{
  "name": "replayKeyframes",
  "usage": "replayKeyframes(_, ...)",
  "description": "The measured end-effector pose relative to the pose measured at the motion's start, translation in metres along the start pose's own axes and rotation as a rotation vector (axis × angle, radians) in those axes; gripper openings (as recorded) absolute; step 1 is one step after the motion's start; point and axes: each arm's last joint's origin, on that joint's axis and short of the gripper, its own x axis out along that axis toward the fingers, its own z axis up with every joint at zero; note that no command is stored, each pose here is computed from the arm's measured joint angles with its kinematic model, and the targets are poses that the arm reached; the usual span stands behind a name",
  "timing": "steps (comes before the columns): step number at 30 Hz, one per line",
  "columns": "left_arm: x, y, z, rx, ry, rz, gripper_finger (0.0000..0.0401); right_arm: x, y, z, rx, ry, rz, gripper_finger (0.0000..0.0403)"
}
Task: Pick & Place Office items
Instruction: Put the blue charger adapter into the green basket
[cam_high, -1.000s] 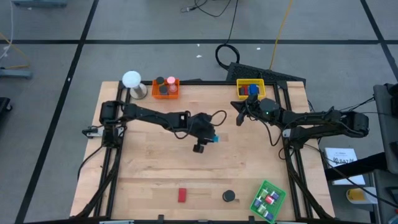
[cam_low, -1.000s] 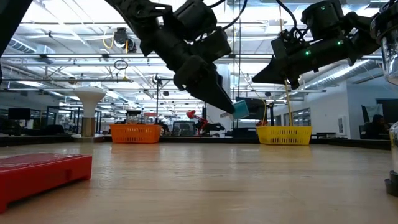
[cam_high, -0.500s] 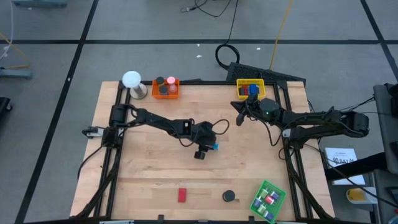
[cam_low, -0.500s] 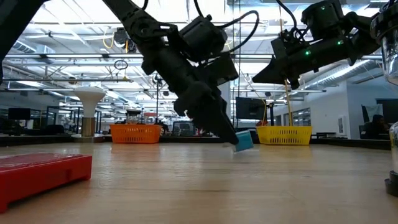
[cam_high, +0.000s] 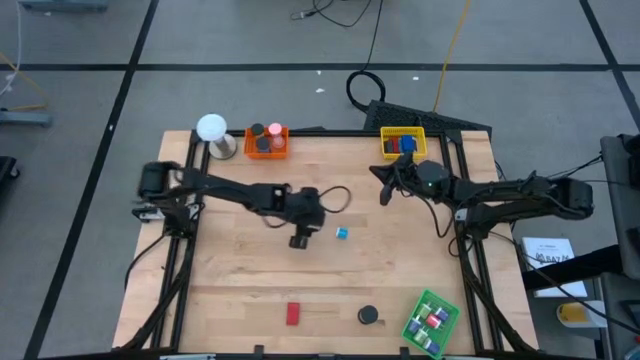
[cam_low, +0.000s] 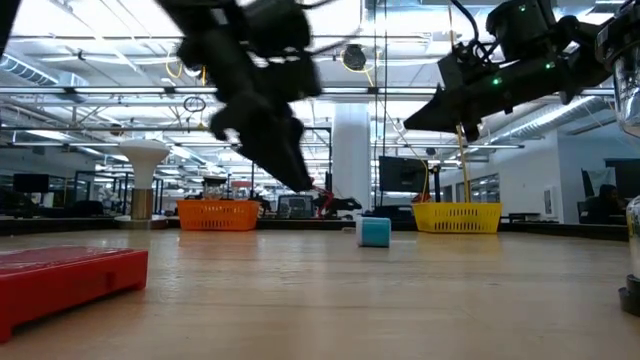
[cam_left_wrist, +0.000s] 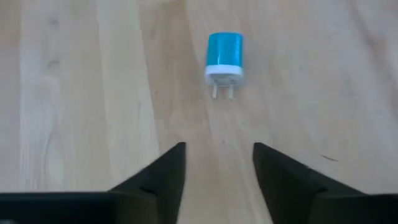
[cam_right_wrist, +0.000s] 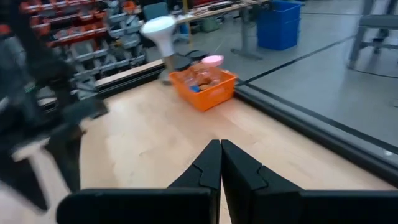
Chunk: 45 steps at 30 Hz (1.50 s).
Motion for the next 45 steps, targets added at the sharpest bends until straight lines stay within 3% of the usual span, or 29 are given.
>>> replayKeyframes(4, -0.018, -0.01, -0.036, -0.052, -0.158, -0.008, 0.0112, -0.002, 0.015, -0.001, -0.018, 0.025, 0.032, 0.0004)
replayKeyframes(10, -0.046, -0.029, -0.089, -0.096, -0.564, 0.049, 0.002, -0.002, 0.039, 0.005, -0.057, 0.144, -0.022, 0.0004)
replayKeyframes(13, -0.06, -0.036, -0.111, -0.112, -0.748, 0.092, 0.0005, 0.0, 0.05, 0.006, -0.039, 0.184, -0.025, 0.0006)
replayKeyframes(17, -0.075, -0.042, -0.139, -0.158, -0.881, 0.176, 0.0019, 0.008, 0.067, 0.001, -0.049, 0.276, -0.012, 0.0027)
replayKeyframes(20, -0.082, -0.043, -0.153, -0.196, -0.923, 0.238, 0.0019, 0.019, 0.083, 0.002, -0.069, 0.332, -0.001, 0.0055)
replayKeyframes(28, -0.086, -0.047, -0.166, -0.196, -0.933, 0.241, 0.0003, 0.047, 0.121, 0.008, -0.131, 0.606, 0.017, 0.0155)
replayKeyframes(36, -0.086, -0.047, -0.166, -0.182, -0.929, 0.248, 0.0027, 0.072, 0.144, -0.018, -0.168, 0.861, 0.068, 0.0249)
replayKeyframes(45, -0.086, -0.047, -0.166, -0.184, -0.928, 0.247, 0.0011, 0.09, 0.147, -0.051, -0.169, 0.929, 0.078, 0.028)
